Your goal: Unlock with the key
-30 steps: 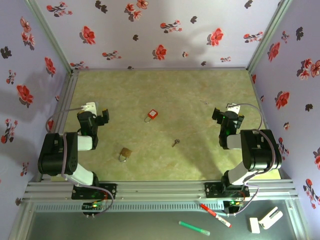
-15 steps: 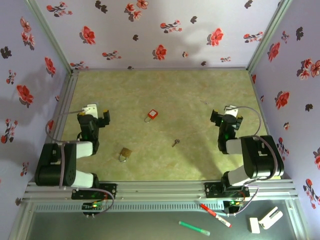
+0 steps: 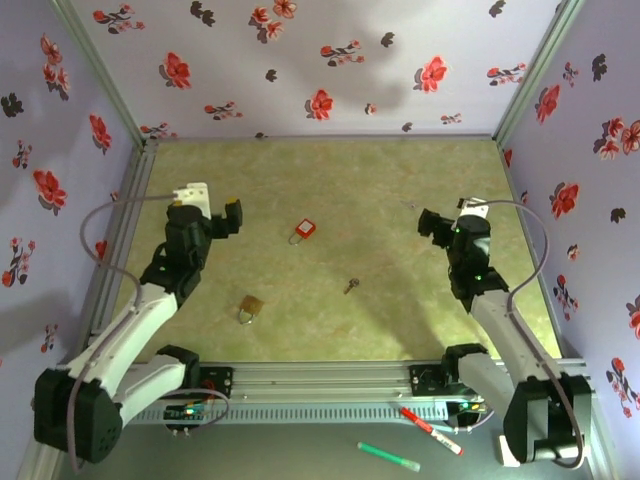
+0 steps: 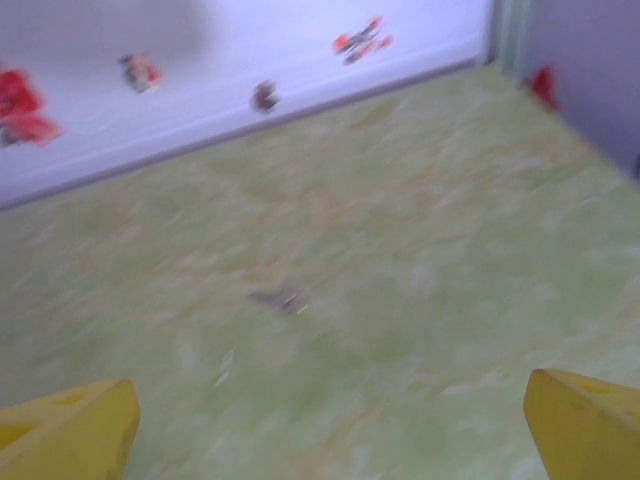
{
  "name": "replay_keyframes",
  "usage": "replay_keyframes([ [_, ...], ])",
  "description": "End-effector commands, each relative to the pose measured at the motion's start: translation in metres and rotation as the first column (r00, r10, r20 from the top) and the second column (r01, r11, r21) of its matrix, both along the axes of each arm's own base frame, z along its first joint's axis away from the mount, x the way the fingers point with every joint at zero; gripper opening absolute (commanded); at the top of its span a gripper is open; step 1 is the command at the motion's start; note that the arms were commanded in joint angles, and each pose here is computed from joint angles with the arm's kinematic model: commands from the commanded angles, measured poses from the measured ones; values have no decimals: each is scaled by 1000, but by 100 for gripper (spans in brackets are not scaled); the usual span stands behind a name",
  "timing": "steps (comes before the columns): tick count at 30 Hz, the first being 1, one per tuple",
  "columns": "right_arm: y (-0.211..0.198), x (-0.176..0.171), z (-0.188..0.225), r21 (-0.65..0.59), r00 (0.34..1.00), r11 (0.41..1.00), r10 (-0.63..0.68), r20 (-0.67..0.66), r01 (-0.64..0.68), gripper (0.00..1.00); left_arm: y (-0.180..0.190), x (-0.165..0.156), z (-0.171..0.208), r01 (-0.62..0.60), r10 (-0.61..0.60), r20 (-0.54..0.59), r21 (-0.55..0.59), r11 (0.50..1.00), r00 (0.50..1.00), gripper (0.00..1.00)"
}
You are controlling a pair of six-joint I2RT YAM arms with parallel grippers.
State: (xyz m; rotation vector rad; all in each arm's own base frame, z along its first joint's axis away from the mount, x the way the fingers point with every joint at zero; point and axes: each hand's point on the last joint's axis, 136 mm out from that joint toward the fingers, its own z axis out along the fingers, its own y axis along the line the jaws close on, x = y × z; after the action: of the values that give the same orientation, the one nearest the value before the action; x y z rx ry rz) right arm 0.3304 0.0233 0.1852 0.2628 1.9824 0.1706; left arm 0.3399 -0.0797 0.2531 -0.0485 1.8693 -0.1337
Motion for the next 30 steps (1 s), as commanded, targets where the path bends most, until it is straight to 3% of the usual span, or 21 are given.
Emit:
replay_keyframes([
  [1, 61, -43, -32, 251, 937, 947, 262, -230, -203, 99, -35, -39, -27, 62, -145, -265, -296, 953, 953, 100],
  [4, 106, -75, -50, 288, 858, 904, 402, -318, -317, 97, -70, -64, -36, 94, -278, -355, -456, 885, 893, 100],
  [9, 154, -112, -83, 166, 735, 866, 490, -469, -471, 92, -99, -101, -55, 78, -353, -442, -529, 845, 825, 100],
  [16, 193, -112, -119, 21, 583, 784, 479, -657, -621, 70, -106, -127, -76, 65, -361, -477, -529, 846, 801, 100],
  [24, 208, -91, -141, -28, 543, 780, 409, -733, -626, 51, -107, -142, -85, 69, -347, -496, -495, 866, 796, 99],
  [30, 209, -91, -155, -31, 523, 778, 392, -757, -628, 47, -103, -141, -87, 62, -326, -501, -473, 879, 802, 99],
])
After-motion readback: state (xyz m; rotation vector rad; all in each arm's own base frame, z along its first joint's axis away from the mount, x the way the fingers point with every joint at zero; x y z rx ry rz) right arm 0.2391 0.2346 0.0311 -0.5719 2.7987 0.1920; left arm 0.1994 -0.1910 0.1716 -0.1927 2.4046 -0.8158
